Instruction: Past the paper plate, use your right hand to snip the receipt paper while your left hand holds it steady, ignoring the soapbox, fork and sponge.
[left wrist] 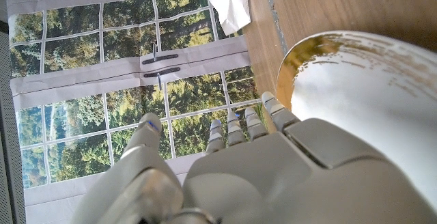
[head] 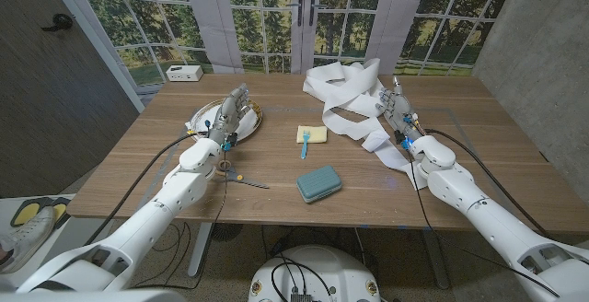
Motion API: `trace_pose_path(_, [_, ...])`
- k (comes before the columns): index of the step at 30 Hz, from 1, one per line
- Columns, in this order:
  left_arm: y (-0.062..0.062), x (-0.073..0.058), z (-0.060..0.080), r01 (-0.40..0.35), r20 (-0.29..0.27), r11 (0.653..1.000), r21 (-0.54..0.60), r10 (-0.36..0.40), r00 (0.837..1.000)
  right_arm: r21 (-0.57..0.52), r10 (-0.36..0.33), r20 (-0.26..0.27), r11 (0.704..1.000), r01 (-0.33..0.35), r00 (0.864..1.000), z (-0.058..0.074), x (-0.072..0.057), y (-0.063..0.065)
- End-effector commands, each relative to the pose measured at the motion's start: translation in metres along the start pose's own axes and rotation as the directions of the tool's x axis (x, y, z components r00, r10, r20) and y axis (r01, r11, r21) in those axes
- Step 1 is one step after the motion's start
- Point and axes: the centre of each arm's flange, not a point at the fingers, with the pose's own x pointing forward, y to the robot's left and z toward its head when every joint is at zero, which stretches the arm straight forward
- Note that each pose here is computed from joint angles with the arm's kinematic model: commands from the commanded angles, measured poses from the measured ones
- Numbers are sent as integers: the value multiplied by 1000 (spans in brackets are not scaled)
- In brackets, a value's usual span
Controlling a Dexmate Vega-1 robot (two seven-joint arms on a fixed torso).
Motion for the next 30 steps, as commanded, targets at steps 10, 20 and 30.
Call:
trace_pose_path(10, [6,-5,-2,-17,-1,1000,3,17,1000,-15,-5,-13,1000,4,1000,0,-2,4])
trace_pose_path(20, [4,-8,-3,-4,9,1000,8,4,1000,-20,-11,-7,1000,11,1000,5,-6,4])
trace_pose_path(30, [9,-19,9,-4,46,989,150,-3,999,-28,-16,-7,999,16,1000,8,-10,10])
